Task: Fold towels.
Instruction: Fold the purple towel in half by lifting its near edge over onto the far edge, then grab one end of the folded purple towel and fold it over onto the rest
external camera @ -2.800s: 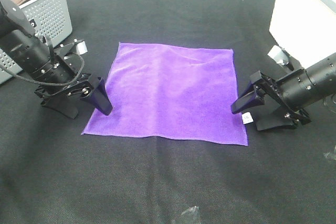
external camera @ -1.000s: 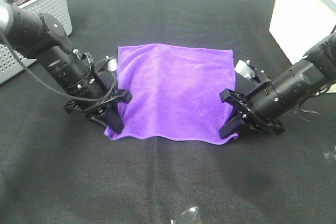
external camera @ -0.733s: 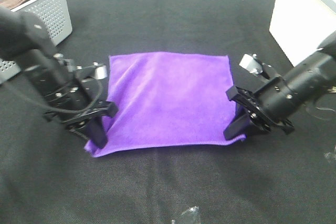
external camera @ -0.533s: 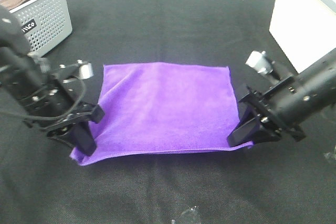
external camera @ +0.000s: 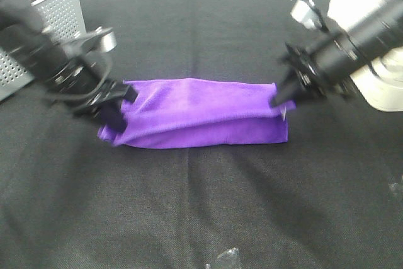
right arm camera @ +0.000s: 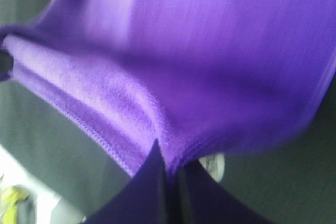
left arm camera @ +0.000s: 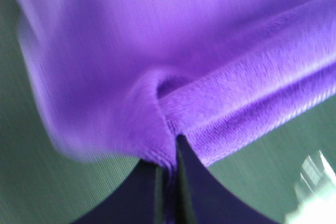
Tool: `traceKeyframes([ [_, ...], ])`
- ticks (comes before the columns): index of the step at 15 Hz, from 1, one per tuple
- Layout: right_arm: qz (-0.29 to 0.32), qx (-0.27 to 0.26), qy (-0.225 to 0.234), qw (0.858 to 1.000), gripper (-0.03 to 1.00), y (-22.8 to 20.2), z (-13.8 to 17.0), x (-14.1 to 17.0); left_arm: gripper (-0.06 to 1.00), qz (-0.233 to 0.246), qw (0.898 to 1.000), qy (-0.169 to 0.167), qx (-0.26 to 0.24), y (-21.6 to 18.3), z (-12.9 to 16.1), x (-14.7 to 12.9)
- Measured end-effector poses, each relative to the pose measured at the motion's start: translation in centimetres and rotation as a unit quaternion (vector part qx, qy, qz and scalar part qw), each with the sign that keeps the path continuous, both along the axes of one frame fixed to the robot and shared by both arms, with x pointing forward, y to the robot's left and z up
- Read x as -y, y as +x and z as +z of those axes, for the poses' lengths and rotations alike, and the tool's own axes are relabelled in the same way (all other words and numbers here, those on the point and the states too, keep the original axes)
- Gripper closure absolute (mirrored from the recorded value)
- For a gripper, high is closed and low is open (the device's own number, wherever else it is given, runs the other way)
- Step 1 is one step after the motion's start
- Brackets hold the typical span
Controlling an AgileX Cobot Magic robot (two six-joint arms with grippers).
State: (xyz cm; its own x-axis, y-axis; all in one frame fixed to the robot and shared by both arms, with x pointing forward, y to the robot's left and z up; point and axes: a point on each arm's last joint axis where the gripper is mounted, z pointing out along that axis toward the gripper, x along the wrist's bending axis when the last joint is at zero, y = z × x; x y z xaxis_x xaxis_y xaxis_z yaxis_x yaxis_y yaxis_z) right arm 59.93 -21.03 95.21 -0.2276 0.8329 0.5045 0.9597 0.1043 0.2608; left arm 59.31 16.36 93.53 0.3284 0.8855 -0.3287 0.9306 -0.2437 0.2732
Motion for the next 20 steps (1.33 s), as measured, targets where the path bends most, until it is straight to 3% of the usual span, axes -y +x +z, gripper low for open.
traceKeyframes([
  [3,-0.005,0.025,0.002,1.0,0.97,5.8,-0.2,-0.7,0.94,0.037,0.999,-0.007,0.035,6.1,0.1,-1.3],
  [6,-0.006,0.051,-0.002,0.999,0.97,9.5,-0.8,-1.0,0.94,0.023,0.999,-0.012,0.045,10.2,0.2,-1.7],
  [11,-0.005,0.025,-0.038,0.999,0.97,11.3,-4.8,-0.7,0.94,0.005,1.0,-0.005,0.03,13.2,-3.1,-1.1],
  [14,-0.018,0.037,-0.055,0.998,0.97,11.7,-5.6,-0.6,0.92,0.006,1.0,-0.009,0.017,13.4,-4.6,-0.8],
  [16,-0.019,0.054,-0.074,0.996,0.93,12.0,-5.7,-0.1,0.79,0.001,1.0,0.009,0.019,13.5,-5.1,-1.4],
  [17,-0.018,0.054,-0.079,0.995,0.85,12.0,-5.8,0.1,0.68,0.002,1.0,0.014,0.018,13.6,-5.3,-1.7],
  [18,-0.016,0.055,-0.082,0.995,0.74,12.0,-5.8,0.1,0.55,0.006,1.0,0.016,0.015,13.6,-5.5,-1.8],
  [19,-0.01,0.051,-0.087,0.995,0.53,11.9,-5.8,0.2,0.39,0.016,1.0,0.017,0.008,13.6,-5.2,-1.9],
  [20,-0.005,0.046,-0.09,0.995,0.42,11.8,-5.9,0.2,0.29,0.015,1.0,0.017,-0.001,13.6,-4.8,-1.9],
])
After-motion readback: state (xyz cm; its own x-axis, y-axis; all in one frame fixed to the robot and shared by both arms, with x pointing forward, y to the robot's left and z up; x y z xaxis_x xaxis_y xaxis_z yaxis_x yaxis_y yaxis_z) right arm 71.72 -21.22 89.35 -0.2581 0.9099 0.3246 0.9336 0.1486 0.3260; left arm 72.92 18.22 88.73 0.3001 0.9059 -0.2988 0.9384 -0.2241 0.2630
